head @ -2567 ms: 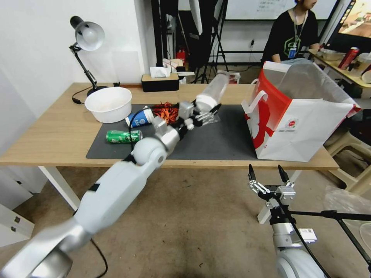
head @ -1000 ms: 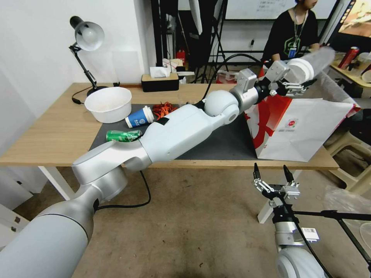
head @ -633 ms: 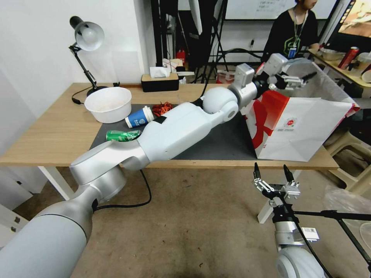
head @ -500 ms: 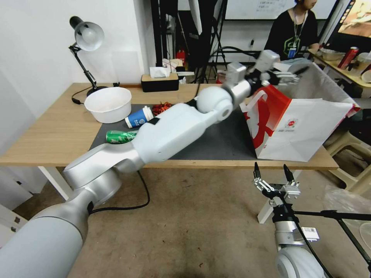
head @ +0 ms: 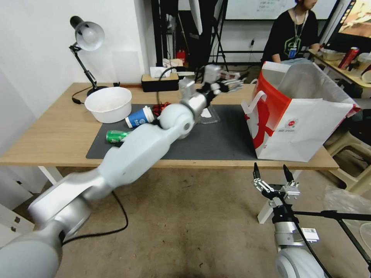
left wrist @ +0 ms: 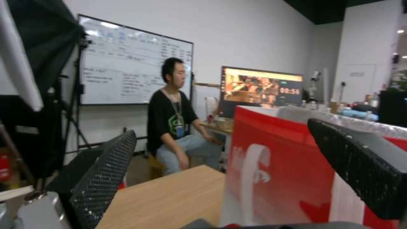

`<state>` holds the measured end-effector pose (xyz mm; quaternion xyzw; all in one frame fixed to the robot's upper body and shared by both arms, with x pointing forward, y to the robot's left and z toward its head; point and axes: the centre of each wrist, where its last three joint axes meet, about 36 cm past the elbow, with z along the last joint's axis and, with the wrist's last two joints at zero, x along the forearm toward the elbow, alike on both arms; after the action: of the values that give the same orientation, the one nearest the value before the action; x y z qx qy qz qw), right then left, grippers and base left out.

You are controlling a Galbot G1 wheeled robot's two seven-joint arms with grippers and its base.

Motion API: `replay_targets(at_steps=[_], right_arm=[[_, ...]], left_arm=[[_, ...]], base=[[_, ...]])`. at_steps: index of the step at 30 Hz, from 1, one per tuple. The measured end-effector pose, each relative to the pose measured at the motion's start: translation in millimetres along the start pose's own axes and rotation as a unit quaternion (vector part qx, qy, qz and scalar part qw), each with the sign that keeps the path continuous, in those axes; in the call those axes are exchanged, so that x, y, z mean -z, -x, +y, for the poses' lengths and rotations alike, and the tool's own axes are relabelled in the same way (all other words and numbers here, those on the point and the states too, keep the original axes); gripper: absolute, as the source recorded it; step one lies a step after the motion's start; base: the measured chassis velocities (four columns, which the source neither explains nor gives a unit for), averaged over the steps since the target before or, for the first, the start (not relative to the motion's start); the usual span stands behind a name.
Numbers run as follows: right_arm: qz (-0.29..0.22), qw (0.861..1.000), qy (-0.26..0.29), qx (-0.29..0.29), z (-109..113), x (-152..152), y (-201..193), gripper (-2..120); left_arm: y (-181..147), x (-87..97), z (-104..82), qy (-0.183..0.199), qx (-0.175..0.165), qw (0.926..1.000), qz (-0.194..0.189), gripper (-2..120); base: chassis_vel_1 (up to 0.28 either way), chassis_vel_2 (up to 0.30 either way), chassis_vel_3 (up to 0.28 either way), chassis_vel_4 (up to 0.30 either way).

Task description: Pick up the trash from the table and place it into the takeout bag.

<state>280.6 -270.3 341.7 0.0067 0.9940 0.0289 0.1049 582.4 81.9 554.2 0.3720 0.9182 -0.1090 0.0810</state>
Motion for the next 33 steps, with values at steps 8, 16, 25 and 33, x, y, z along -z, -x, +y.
replay_targets(at_steps=[8,16,25,33], right_arm=[[0.004,1.000,0.001,0.003,3.3,-1.9,-2.4,100],[0.005,1.000,0.001,0.003,3.7,-2.6,-2.1,100],[0.007,1.000,0.002,0.006,7.2,-3.9,-3.1,100],[0.010,1.000,0.003,0.007,11.6,-7.2,-5.9,100]], left_arm=[[-52.5,-8.2,25.0,0.000,0.056,0.9984,0.007,100],[-106.1,-18.2,48.1,0.019,0.108,0.9937,0.024,100],[-154.1,-21.4,50.8,0.033,0.148,0.9878,0.036,100],[-198.3,-23.4,47.4,0.039,0.183,0.9819,0.030,100]], base=[[0.000,0.000,0.000,0.000],[0.000,0.000,0.000,0.000],[0.000,0.000,0.000,0.000],[0.000,0.000,0.000,0.000]])
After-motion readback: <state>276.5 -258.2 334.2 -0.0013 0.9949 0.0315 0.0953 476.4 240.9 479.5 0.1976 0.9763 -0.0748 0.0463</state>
